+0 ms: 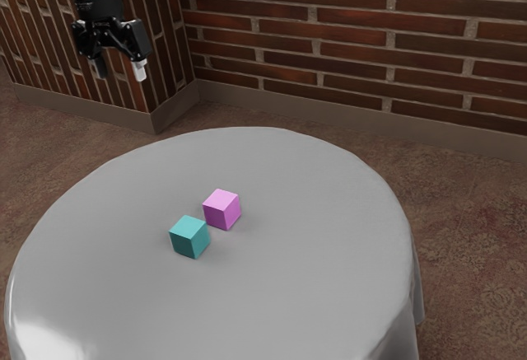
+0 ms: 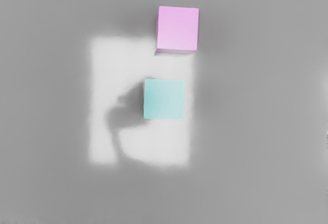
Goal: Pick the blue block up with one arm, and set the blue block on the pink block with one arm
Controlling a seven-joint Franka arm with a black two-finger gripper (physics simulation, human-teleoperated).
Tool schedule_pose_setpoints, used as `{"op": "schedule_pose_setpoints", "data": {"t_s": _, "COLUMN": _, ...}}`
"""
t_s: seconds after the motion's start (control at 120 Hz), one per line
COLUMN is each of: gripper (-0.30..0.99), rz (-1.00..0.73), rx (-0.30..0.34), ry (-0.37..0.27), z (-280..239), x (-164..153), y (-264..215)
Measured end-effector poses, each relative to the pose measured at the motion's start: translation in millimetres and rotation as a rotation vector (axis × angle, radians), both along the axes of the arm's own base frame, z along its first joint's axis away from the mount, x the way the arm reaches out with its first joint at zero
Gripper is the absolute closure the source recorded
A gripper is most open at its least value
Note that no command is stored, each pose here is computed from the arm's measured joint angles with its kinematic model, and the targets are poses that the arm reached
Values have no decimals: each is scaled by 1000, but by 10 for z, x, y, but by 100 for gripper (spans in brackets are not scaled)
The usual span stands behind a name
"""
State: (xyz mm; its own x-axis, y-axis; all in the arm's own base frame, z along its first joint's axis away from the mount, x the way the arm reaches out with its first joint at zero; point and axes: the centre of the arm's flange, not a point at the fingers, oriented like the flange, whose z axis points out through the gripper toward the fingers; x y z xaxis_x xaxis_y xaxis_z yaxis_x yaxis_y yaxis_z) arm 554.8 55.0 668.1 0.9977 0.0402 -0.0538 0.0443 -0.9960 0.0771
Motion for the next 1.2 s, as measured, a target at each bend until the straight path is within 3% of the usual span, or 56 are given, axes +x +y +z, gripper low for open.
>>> {"op": "schedule_pose_setpoints", "data": {"t_s": 0.233, "gripper": 0, "rz": 13, "rx": 5, "ry": -14, "z": 95, "x": -22, "y": 4}}
{"op": "schedule_pose_setpoints", "data": {"t_s": 0.292, "gripper": 0, "rz": 1, "rx": 37, "ry": -151, "z": 819, "x": -249, "y": -65}}
{"op": "schedule_pose_setpoints", "data": {"t_s": 0.333, "gripper": 0, "rz": -17, "rx": 63, "ry": -196, "z": 1107, "x": -408, "y": -162}}
{"op": "schedule_pose_setpoints", "data": {"t_s": 0.408, "gripper": 0, "rz": -69, "rx": 105, "ry": -207, "z": 1297, "x": -569, "y": -374}}
{"op": "schedule_pose_setpoints", "data": {"t_s": 0.5, "gripper": 0, "rz": -129, "rx": 220, "ry": -160, "z": 1223, "x": -544, "y": -604}}
{"op": "schedule_pose_setpoints", "data": {"t_s": 0.65, "gripper": 0, "rz": -310, "rx": 229, "ry": -17, "z": 637, "x": -454, "y": -1266}}
{"op": "schedule_pose_setpoints", "data": {"t_s": 0.733, "gripper": 0, "rz": -289, "rx": 246, "ry": 82, "z": -82, "x": -965, "y": -1190}}
{"op": "schedule_pose_setpoints", "data": {"t_s": 0.817, "gripper": 0, "rz": -251, "rx": 219, "ry": 153, "z": -1021, "x": -1198, "y": -987}}
{"op": "schedule_pose_setpoints", "data": {"t_s": 0.933, "gripper": 0, "rz": -253, "rx": 157, "ry": 112, "z": -1689, "x": -1246, "y": -900}}
{"op": "schedule_pose_setpoints", "data": {"t_s": 1.017, "gripper": 0, "rz": -244, "rx": 142, "ry": 80, "z": -1904, "x": -1123, "y": -906}}
{"op": "schedule_pose_setpoints", "data": {"t_s": 1.2, "gripper": 0, "rz": -227, "rx": 131, "ry": 83, "z": -2517, "x": -757, "y": -870}}
